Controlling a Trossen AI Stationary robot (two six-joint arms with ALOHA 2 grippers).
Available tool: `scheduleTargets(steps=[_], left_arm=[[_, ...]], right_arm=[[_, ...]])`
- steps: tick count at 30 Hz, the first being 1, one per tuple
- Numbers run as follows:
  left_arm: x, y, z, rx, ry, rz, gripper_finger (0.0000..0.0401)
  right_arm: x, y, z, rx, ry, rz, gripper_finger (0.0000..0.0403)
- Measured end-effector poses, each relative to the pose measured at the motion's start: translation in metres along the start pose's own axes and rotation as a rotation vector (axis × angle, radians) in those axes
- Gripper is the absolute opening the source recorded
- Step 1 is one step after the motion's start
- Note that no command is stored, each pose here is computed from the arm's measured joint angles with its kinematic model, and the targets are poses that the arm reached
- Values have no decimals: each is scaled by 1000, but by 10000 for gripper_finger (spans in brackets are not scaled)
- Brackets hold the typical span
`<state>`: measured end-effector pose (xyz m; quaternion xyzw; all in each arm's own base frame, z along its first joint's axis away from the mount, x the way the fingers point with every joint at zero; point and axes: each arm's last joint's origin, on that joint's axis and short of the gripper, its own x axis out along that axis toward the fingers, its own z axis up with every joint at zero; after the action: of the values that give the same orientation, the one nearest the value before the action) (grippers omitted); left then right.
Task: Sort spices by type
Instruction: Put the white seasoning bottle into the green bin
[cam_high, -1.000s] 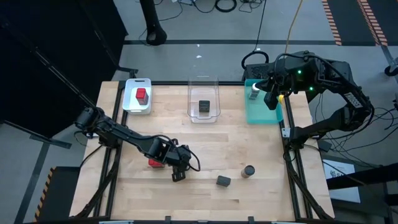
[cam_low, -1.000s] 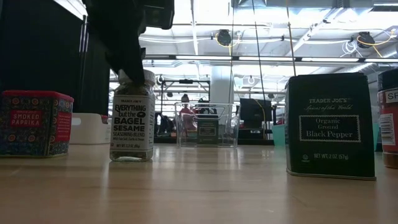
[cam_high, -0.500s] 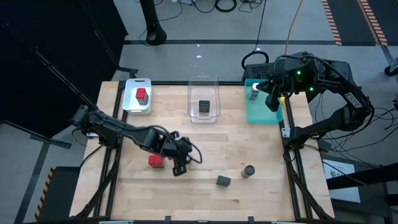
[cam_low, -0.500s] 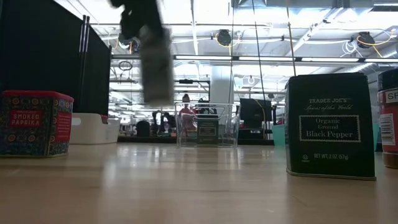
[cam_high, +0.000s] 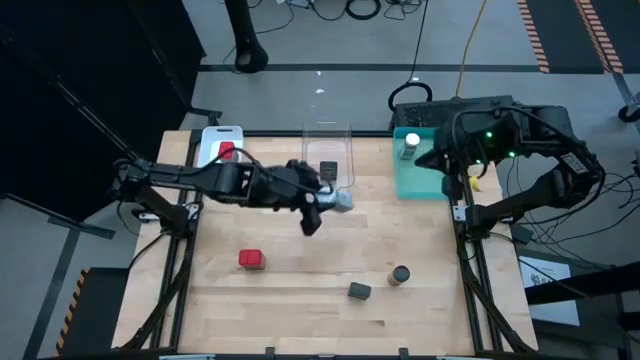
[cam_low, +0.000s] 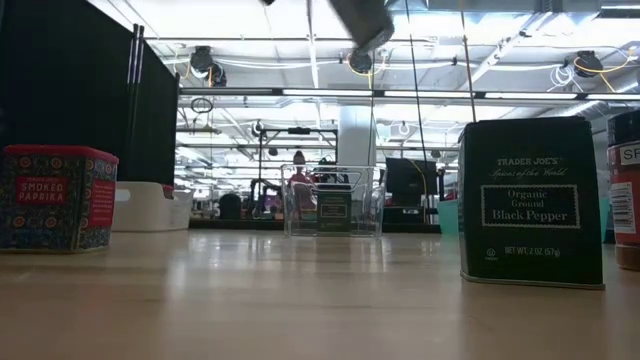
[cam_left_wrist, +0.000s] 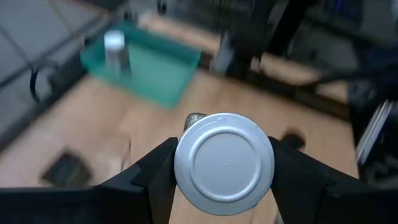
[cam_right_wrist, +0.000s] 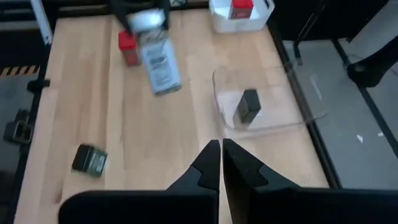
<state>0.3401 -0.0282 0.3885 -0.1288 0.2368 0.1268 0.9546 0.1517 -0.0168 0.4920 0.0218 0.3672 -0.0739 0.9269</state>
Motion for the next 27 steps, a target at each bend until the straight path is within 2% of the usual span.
scheduleTargets(steps=[6, 12, 17, 21, 27], left_arm=[[3, 0, 26, 22, -224, -49, 211], [17, 1, 28, 31, -269, -63, 211], [34, -6, 27, 50, -297, -115, 211], [38, -7, 27, 45, -317, -127, 211], [38, -8, 30, 37, -351, -132, 211]], right_arm=[[-20, 5, -18, 2, 38, 34, 0], [-39, 7, -27, 33, -31, 66, 0], [-32, 12, -20, 17, -45, 90, 10], [-14, 17, -7, -8, -32, 101, 58], [13, 23, 6, 18, 35, 96, 167]])
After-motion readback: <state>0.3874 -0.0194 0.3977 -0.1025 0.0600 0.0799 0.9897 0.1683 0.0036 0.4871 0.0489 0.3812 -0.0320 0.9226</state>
